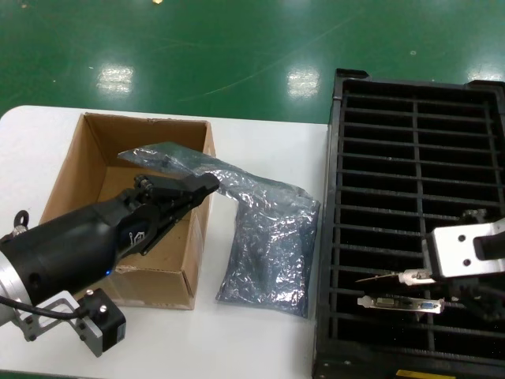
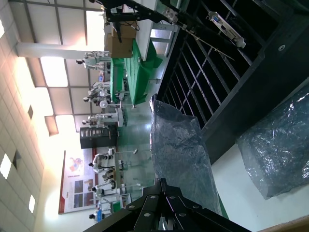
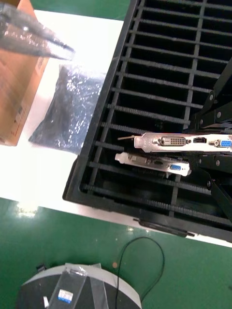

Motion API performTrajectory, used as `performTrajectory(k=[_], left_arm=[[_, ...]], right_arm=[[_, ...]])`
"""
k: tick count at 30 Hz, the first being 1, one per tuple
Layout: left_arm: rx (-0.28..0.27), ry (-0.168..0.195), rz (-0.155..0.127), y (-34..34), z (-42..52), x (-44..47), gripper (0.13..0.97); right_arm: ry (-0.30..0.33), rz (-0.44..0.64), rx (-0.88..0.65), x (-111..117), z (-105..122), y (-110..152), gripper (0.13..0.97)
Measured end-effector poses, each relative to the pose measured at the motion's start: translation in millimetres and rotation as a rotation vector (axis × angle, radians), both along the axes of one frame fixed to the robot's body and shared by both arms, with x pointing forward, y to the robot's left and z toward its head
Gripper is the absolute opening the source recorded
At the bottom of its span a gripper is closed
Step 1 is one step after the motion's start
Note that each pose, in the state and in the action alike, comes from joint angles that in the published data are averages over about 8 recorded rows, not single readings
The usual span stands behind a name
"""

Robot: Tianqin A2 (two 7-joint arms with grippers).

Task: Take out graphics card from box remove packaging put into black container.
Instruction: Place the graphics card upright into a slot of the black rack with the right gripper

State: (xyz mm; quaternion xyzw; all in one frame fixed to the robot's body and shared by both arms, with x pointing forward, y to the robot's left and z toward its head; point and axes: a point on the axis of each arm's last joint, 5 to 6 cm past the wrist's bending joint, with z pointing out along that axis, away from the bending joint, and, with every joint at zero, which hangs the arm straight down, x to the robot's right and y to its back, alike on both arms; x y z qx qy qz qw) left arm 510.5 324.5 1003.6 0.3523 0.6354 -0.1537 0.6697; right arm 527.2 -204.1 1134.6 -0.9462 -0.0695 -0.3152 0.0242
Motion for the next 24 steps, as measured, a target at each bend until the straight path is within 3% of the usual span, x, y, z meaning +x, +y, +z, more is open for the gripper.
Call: performTrajectory(k=[9, 24], left_arm=[[0.0, 0.0, 0.0, 0.0, 0.0, 0.0, 0.14], [0.0, 0.0, 0.0, 0.0, 0.0, 0.0, 0.14]], right_arm=[[0.028, 0.018, -0.027, 5.3, -3.8, 13.8, 0.188], [0.015, -0.02, -0.036, 23.0, 2.7, 26.7, 0.188]])
